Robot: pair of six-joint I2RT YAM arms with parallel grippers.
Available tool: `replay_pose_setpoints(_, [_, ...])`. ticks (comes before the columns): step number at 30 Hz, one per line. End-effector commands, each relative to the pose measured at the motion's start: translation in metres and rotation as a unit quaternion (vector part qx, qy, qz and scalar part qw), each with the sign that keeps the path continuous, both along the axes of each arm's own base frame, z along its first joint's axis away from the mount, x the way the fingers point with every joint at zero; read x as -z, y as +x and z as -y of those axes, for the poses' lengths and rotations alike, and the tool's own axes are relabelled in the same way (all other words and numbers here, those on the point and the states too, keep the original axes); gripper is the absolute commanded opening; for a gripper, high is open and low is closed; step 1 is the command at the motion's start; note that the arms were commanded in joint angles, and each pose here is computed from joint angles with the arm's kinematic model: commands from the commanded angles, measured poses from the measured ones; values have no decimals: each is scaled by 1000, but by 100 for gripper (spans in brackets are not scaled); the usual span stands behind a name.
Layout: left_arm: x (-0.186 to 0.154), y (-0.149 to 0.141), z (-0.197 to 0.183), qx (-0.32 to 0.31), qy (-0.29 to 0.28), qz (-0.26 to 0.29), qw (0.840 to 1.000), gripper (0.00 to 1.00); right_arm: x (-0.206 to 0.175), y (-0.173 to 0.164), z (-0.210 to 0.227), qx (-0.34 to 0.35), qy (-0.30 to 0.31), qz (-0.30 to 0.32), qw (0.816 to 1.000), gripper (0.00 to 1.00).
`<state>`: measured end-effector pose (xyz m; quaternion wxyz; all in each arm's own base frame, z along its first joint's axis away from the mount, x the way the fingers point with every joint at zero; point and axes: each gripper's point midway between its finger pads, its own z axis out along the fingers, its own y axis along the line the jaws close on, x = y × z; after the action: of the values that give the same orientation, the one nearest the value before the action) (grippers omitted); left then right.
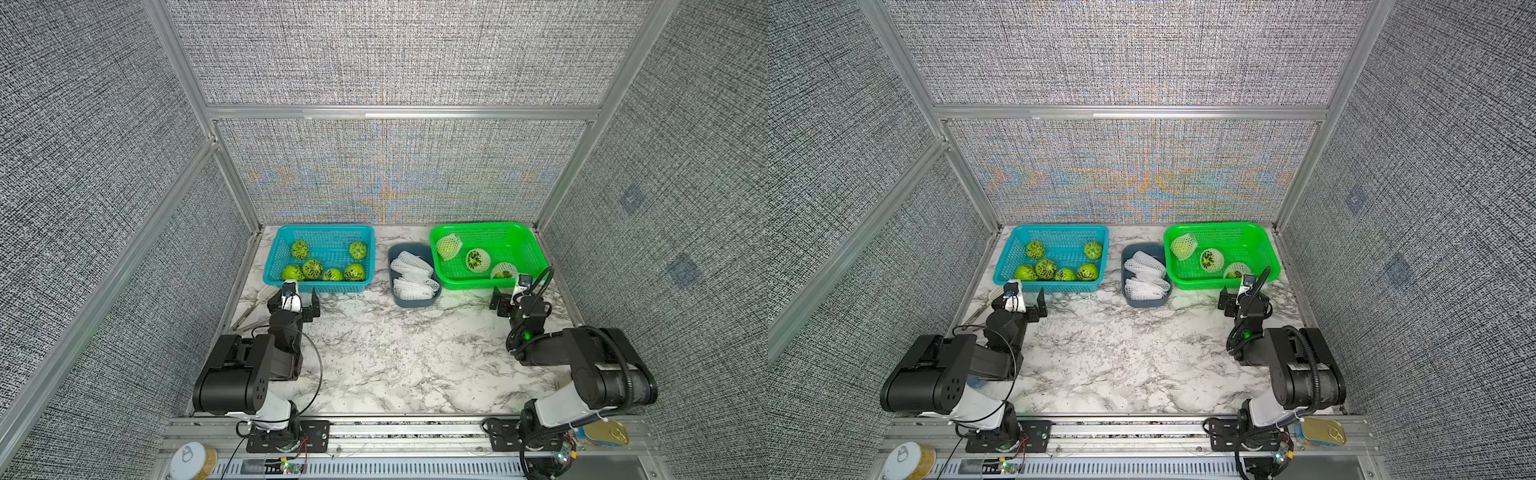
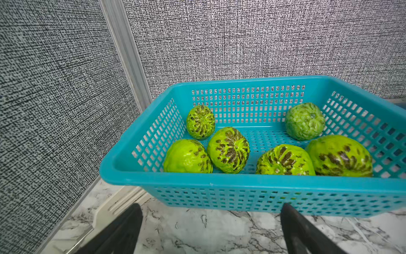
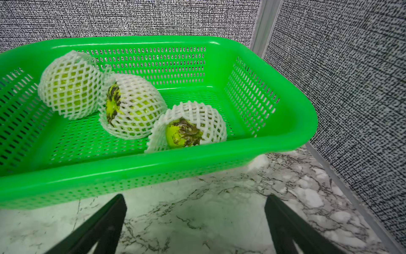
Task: Sleeve custard apples in foam nets
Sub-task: Reset both arms
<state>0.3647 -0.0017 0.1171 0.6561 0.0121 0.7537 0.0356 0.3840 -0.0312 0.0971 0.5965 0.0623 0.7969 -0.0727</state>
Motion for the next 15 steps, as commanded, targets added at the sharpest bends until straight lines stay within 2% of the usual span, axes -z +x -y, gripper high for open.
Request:
replay_pose_setpoints(1, [-9,1,0,1,2,19,1000,99,-3,1,-1,-3,4,6,1000,99])
replay_pose_setpoints(5, [-11,-1,-8,-23,1,25,999,99,-3,1,-2,-3,3,7,1000,99])
replay_pose_setpoints(15, [-12,-2,-8,-23,0,27,999,99,2,6,-2,-15,17,-7,1000,99])
